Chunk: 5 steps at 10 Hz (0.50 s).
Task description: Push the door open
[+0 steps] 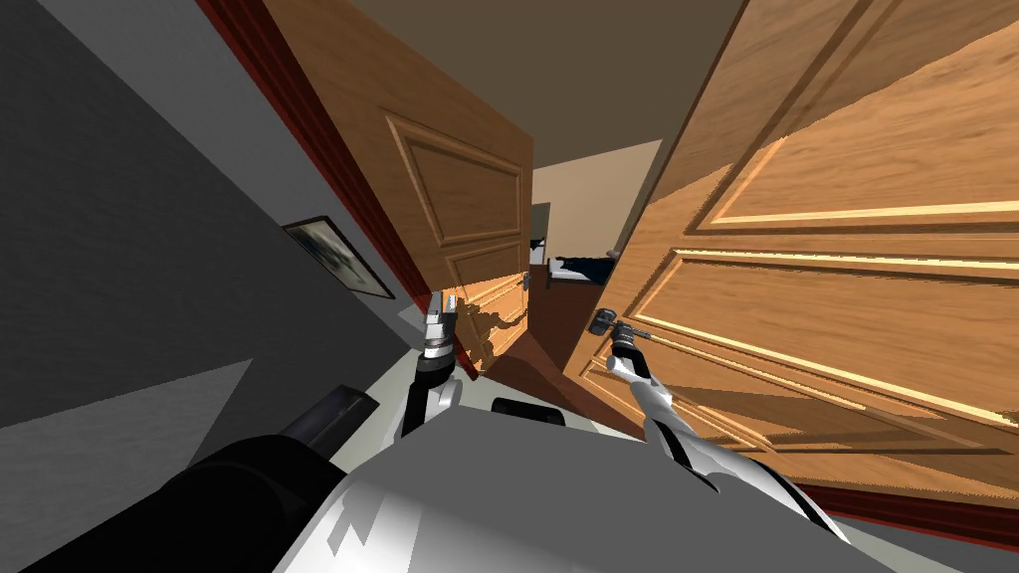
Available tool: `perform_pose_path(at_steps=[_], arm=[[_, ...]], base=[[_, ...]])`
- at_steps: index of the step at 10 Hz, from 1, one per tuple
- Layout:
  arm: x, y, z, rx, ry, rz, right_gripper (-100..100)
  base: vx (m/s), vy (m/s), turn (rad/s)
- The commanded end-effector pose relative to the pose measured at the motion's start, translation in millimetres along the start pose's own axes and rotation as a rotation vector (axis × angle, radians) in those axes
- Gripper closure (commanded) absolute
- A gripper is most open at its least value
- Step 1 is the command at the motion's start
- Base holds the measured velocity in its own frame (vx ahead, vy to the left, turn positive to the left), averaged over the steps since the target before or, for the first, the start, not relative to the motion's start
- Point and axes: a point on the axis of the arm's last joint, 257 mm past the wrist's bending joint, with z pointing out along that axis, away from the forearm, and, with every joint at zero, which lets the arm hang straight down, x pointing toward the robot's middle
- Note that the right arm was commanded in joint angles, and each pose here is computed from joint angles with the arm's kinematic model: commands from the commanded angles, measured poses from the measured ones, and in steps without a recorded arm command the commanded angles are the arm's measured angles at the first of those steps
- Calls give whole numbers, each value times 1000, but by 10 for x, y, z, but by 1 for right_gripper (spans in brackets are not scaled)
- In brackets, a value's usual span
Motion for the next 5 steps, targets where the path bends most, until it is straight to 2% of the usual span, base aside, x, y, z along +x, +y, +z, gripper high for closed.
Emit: perform_pose_path(at_steps=[1, 3, 5], arm=[[-139, 87, 54, -20, -36, -9, 100], [-139, 87, 54, -20, -36, -9, 100], [-166, 50, 60, -10, -73, -7, 100]], base=[[92, -8, -21], [41, -9, -7], [103, -11, -15]])
